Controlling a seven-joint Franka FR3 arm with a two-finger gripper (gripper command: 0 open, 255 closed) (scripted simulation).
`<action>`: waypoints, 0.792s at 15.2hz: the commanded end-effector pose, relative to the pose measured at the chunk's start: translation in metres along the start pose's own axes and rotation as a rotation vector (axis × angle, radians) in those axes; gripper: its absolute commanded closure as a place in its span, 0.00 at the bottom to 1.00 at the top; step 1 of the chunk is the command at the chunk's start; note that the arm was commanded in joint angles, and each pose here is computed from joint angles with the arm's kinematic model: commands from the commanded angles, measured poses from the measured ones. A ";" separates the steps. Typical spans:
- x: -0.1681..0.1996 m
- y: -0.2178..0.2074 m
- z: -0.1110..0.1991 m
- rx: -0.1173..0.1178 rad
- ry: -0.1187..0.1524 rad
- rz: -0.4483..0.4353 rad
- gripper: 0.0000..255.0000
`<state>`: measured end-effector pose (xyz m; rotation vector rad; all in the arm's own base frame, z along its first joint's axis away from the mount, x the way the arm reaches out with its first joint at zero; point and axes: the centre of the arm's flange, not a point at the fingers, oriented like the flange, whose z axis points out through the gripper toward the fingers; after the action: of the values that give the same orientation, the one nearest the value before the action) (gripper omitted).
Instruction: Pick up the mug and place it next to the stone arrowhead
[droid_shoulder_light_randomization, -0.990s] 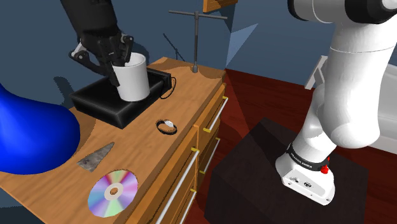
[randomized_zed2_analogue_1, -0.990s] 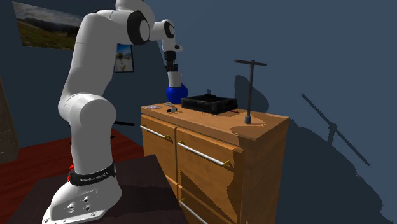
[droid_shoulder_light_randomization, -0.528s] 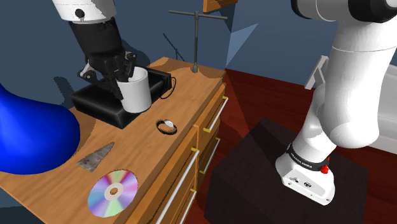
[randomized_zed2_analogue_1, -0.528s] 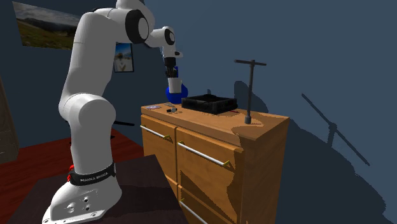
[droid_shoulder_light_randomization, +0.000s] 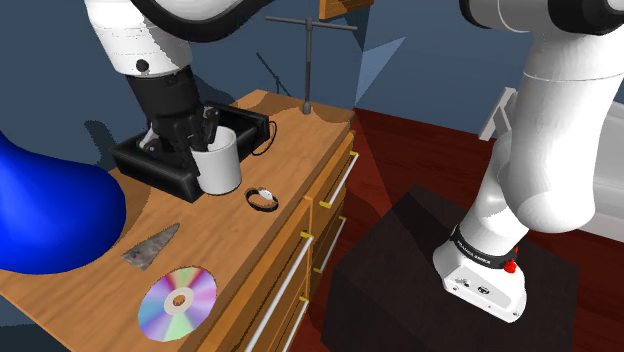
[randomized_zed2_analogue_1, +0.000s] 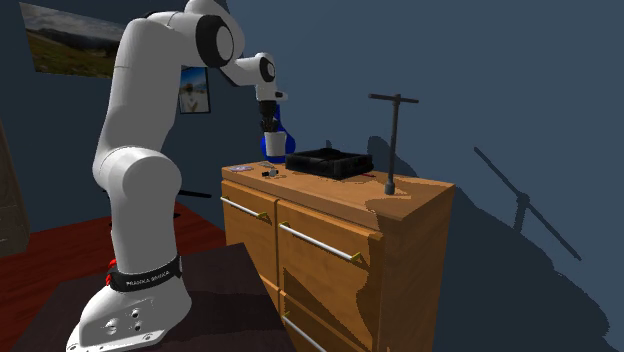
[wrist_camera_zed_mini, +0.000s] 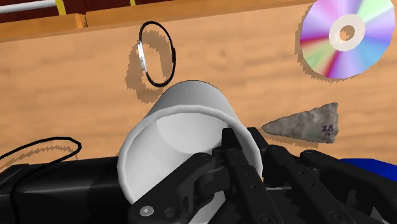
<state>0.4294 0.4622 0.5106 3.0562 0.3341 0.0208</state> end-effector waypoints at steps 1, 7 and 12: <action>0.000 -0.001 0.011 0.000 0.001 0.000 1.00; 0.000 -0.003 0.042 0.000 0.001 0.000 1.00; 0.000 -0.004 0.057 0.000 0.001 0.000 1.00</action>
<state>0.4296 0.4619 0.4540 3.0563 0.3339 0.0209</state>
